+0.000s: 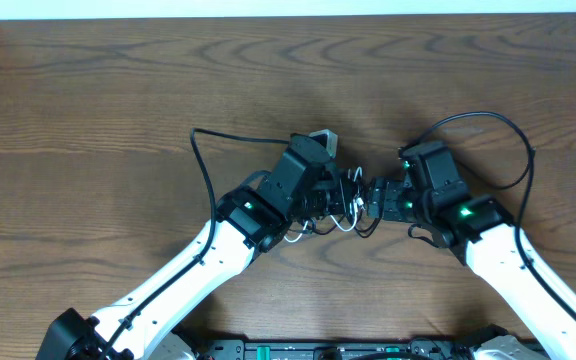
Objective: Untangle cables
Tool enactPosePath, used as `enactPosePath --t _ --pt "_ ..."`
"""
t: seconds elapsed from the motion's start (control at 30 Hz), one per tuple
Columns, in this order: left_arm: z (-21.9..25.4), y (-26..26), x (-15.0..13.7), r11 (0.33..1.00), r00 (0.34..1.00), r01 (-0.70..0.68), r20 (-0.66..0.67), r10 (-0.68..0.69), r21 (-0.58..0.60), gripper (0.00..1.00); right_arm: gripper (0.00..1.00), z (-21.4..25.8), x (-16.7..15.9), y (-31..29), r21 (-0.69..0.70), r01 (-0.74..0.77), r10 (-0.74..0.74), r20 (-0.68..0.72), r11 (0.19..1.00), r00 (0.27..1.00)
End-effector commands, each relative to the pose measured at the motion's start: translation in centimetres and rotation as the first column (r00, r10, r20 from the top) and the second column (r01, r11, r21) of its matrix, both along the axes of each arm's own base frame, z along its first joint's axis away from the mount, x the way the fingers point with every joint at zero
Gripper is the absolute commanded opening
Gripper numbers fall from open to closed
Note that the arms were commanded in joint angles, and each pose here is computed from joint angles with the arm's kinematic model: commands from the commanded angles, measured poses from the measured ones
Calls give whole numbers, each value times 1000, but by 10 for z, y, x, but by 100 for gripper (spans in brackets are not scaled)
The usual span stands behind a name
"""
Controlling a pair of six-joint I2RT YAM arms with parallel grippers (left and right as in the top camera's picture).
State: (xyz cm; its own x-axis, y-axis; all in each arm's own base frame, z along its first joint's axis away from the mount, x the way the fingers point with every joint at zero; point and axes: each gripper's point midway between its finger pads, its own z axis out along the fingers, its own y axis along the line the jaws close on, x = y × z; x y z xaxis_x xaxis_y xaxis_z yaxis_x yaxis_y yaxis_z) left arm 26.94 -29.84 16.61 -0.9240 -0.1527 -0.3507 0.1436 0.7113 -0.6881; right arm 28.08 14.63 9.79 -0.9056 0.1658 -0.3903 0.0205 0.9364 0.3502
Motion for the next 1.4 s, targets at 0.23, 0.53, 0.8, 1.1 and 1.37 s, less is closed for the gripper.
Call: enactPosePath --t 0.23,0.53,0.8,1.1,1.37 --pt "48 -1 -8 994 992 61 113 -50 -94 8 80 -32 18 16 13 -20 21 -45 1000 999" --pt "48 61 -6 997 985 -28 175 14 78 8 73 -71 20 -36 -266 105 -130 -78 958 988" --pt "30 148 26 957 970 -224 133 201 186 7 74 -75 8 -82 -408 190 -253 -107 893 961" --pt "35 231 60 868 884 -461 174 433 184 8 43 -77 6 -105 -420 243 -323 -131 874 937" --pt "51 218 66 907 902 -421 103 419 -4 8 61 -73 6 -26 -44 4 -14 -223 999 975"
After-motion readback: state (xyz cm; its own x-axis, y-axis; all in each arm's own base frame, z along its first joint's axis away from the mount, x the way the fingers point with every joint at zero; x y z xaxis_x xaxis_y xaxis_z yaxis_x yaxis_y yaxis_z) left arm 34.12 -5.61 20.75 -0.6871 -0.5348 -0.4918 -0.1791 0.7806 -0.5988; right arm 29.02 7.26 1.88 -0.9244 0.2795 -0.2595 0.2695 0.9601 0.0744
